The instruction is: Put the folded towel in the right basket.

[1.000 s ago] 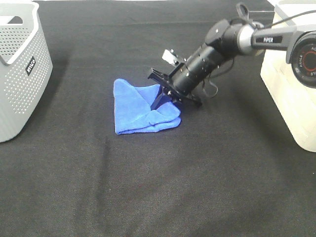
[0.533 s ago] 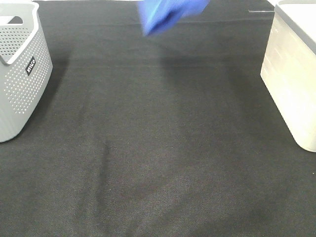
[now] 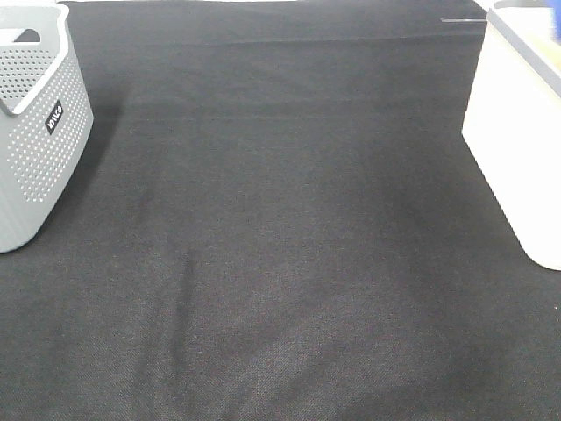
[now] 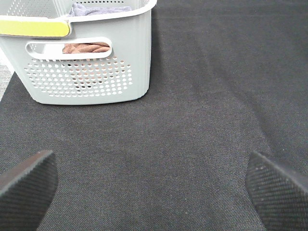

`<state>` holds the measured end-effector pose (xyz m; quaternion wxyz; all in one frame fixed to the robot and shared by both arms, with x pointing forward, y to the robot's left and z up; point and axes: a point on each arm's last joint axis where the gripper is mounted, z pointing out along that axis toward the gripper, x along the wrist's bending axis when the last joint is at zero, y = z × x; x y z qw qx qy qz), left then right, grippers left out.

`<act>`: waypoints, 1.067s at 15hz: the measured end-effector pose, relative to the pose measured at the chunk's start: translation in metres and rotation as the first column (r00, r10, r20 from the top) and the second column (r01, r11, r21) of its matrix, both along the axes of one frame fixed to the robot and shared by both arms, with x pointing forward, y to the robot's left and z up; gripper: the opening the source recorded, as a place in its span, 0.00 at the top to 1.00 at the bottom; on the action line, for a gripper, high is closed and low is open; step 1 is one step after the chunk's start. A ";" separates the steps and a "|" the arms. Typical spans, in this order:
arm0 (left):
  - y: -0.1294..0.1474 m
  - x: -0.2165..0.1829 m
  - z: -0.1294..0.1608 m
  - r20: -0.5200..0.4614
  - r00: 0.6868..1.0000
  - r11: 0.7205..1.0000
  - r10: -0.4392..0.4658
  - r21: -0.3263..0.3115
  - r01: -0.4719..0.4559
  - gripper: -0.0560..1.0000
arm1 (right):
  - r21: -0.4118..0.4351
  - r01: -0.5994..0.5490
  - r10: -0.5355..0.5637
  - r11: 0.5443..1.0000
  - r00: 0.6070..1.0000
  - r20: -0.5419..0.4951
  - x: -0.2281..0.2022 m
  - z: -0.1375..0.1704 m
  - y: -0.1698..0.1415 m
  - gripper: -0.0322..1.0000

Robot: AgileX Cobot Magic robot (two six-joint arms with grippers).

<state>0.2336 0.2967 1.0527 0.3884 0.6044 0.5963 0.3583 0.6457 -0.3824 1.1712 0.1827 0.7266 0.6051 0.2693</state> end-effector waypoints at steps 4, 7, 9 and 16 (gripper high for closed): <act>0.000 0.000 0.000 0.000 1.000 1.000 0.000 0.000 0.000 0.01 | 0.003 0.061 -0.060 0.998 0.988 -0.146 0.005 -0.049 -0.035 0.80; 0.000 0.000 0.000 0.000 1.000 1.000 0.000 0.000 0.000 0.01 | -0.003 0.064 -0.062 0.998 0.968 -0.243 0.021 -0.091 -0.043 0.23; 0.000 0.000 0.000 0.000 1.000 1.000 0.000 0.000 0.000 0.01 | -0.015 0.075 -0.077 0.997 0.965 -0.249 0.021 -0.092 -0.045 0.07; 0.000 0.000 0.000 0.000 1.000 1.000 0.000 0.000 0.000 0.01 | -0.092 -0.048 0.042 0.995 0.997 -0.072 -0.022 -0.008 0.018 0.03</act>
